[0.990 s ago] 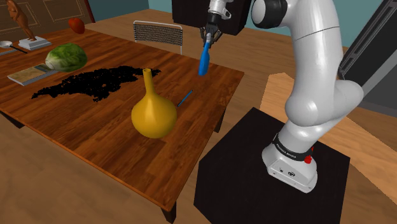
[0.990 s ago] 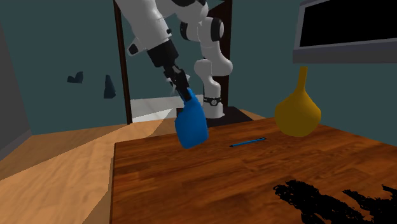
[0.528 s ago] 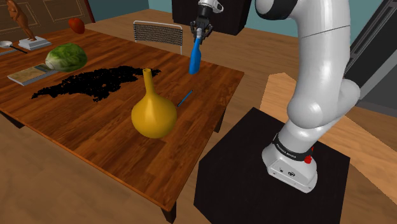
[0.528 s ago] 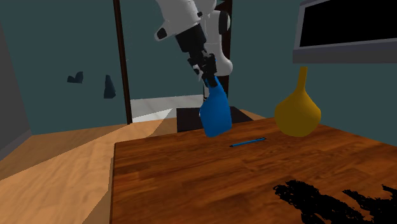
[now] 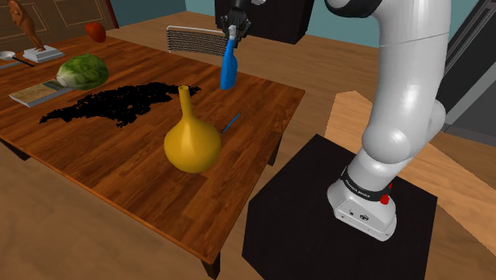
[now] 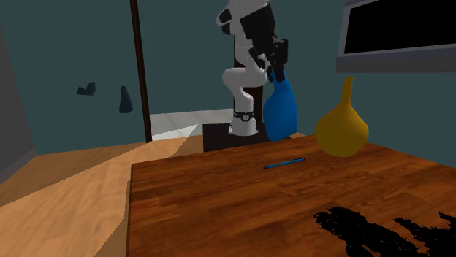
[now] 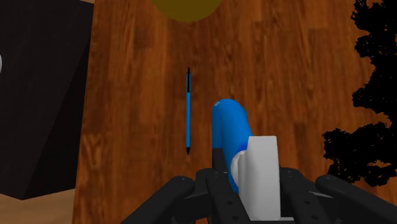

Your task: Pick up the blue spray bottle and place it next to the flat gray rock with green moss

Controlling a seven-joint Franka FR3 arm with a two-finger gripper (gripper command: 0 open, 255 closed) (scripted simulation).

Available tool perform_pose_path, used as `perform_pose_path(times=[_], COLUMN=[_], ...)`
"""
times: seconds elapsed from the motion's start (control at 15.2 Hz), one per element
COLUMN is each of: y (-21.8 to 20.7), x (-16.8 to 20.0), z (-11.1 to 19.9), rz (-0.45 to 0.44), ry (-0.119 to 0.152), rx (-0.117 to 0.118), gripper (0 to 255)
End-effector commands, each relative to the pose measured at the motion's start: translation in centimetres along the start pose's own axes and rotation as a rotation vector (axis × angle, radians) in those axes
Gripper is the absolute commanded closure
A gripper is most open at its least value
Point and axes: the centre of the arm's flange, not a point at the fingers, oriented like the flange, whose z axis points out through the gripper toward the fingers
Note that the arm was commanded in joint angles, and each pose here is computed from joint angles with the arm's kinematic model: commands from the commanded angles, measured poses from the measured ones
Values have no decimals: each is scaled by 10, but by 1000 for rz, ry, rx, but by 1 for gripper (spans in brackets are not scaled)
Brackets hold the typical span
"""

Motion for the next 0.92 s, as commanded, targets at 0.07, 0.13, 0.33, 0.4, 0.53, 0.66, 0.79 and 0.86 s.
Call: perform_pose_path(times=[0.07,0.13,0.33,0.4,0.53,0.66,0.79,0.86], y=[-13,-18,-30,-34,-42,-50,-59,-63], x=[-39,-51,-89,-101,-126,-151,-176,-189], z=[-3,-3,-5,-5,-6,-7,-8,-9], rz=[1,1,1,1,1,1,1,1], ry=[0,0,0,0,0,0,0,0], rx=[0,0,0,0,0,0,0,0], gripper=[255,255,255,255,255,255,255,255])
